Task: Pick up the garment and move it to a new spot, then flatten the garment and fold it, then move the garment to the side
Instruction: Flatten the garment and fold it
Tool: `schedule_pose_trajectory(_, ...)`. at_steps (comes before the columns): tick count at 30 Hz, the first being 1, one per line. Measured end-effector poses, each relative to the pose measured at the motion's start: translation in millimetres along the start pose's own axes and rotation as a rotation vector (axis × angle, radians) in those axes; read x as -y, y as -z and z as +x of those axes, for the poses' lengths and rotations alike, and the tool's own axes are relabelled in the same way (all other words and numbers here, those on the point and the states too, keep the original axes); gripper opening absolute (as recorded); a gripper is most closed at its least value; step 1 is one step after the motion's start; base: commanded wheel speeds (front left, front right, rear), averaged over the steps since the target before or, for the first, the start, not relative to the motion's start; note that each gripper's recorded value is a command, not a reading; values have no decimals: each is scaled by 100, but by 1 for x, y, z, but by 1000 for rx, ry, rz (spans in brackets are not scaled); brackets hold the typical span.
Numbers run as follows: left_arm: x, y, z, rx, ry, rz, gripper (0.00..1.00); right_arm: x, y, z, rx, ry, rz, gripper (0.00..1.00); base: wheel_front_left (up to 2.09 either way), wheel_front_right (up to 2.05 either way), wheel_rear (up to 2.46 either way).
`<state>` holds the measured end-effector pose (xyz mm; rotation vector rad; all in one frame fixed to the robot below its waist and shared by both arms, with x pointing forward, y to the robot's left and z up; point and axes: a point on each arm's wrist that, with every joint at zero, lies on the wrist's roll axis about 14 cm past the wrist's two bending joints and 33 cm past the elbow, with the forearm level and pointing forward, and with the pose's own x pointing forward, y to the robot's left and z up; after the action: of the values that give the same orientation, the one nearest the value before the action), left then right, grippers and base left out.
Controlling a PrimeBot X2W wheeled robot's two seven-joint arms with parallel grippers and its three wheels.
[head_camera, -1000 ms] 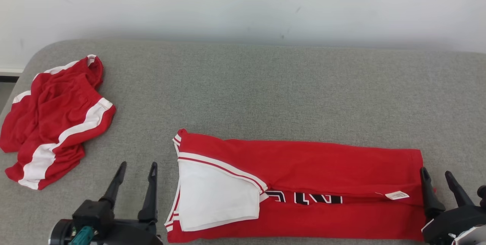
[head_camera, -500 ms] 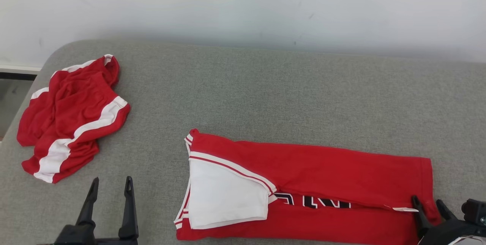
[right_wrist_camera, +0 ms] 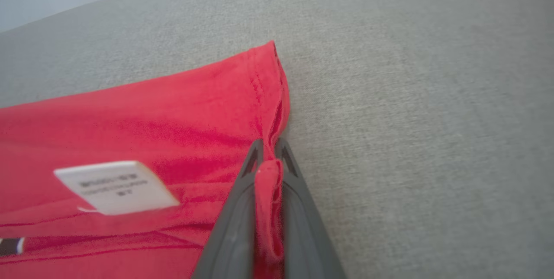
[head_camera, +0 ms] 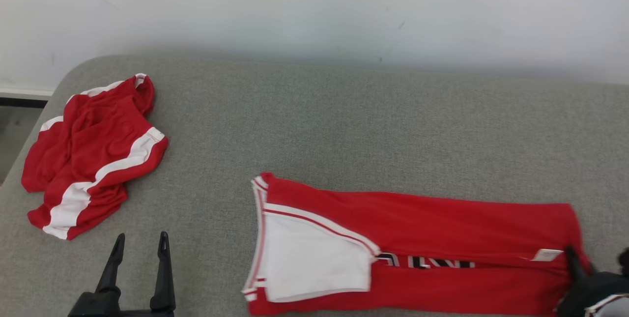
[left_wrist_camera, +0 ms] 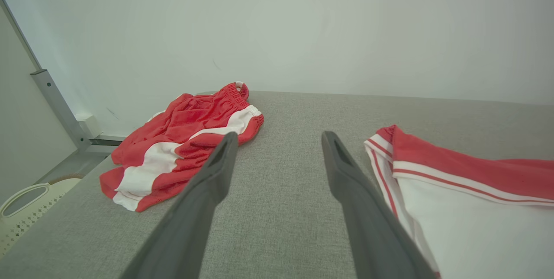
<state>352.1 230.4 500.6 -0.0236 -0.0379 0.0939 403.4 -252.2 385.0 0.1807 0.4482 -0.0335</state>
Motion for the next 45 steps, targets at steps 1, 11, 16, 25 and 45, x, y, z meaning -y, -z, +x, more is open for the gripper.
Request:
schedule_pose_trajectory(1, 0, 0, 0, 1, -2, 1, 100, 10, -5, -2, 16, 23, -3, 0, 0, 0, 0)
schedule_pose_trajectory(11, 12, -1, -6, 9, 26, -1, 100, 49, -48, -19, 144, 102, -7, 0, 0, 0, 0)
schedule_pose_trajectory(16, 19, 0, -9, 6, 43, -10, 100, 21, -70, -23, 216, 24, 84, 0, 0, 0, 0)
schedule_pose_trajectory(25, 21, 2, -11, 3, 60, -15, 100, -81, -99, -41, 257, -275, 156, 0, 0, 0, 0)
schedule_pose_trajectory(45, 19, 11, -11, -23, 44, -49, 100, -286, -65, -59, 99, -735, 127, 0, 0, 0, 0)
